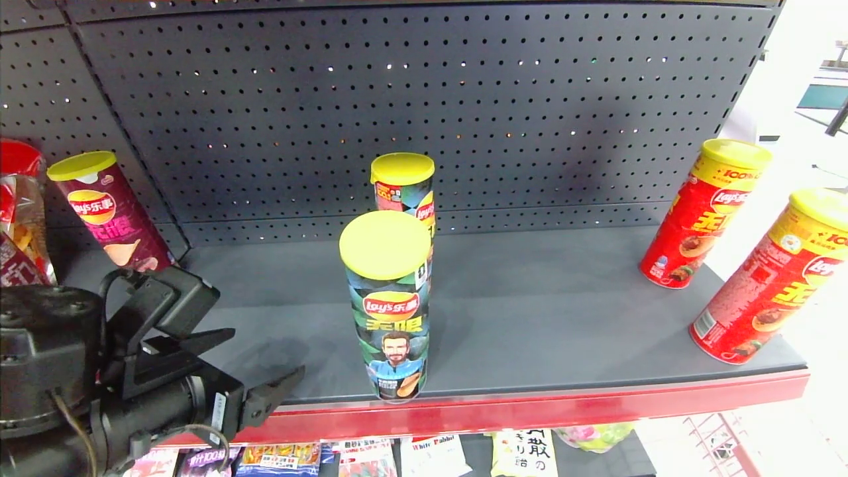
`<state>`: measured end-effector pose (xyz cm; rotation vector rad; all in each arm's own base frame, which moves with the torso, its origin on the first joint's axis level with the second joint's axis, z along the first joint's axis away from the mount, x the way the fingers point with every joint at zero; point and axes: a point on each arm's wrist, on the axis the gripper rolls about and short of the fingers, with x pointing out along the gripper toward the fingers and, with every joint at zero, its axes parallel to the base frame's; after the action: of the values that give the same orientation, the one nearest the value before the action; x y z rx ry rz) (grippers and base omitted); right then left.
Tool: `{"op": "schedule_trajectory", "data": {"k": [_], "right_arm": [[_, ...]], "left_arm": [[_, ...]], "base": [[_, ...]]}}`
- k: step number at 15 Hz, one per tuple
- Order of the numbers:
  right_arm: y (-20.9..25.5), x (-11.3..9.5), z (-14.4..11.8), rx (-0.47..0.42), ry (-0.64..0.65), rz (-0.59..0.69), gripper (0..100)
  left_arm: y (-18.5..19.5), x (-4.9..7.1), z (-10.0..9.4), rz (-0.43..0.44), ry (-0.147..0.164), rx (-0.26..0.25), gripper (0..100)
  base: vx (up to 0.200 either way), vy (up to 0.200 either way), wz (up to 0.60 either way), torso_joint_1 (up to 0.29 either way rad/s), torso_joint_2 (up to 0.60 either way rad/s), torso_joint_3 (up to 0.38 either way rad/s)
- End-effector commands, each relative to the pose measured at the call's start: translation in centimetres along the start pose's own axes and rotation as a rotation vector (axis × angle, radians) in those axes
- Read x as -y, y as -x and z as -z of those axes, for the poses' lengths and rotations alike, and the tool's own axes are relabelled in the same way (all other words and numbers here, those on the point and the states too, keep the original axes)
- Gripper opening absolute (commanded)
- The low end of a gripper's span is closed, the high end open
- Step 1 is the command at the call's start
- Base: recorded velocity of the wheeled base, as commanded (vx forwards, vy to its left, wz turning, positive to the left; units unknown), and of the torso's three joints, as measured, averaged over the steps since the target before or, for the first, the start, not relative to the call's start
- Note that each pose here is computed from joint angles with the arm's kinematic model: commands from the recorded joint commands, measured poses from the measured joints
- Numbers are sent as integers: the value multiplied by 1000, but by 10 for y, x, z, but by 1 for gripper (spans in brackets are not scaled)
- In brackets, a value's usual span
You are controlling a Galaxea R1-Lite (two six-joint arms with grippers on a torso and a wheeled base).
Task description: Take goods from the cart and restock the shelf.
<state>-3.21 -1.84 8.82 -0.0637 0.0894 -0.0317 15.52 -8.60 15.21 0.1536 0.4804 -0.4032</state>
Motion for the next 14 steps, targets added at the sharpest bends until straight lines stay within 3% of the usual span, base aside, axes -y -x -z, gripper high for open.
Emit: {"op": "schedule_trajectory", "data": {"k": [1, 5, 14], "right_arm": [[0, 0, 0, -1, 1, 1, 100], [0, 0, 0, -1, 1, -1, 100], [0, 0, 0, -1, 1, 1, 100]], "left_arm": [[-13, 5, 0, -2, -11, -39, 100], [-24, 16, -4, 66, -26, -48, 100], [-46, 21, -11, 76, -31, -49, 100]], "base": [[0, 0, 0, 0, 0, 0], [0, 0, 0, 0, 0, 0], [0, 0, 0, 0, 0, 0]]}}
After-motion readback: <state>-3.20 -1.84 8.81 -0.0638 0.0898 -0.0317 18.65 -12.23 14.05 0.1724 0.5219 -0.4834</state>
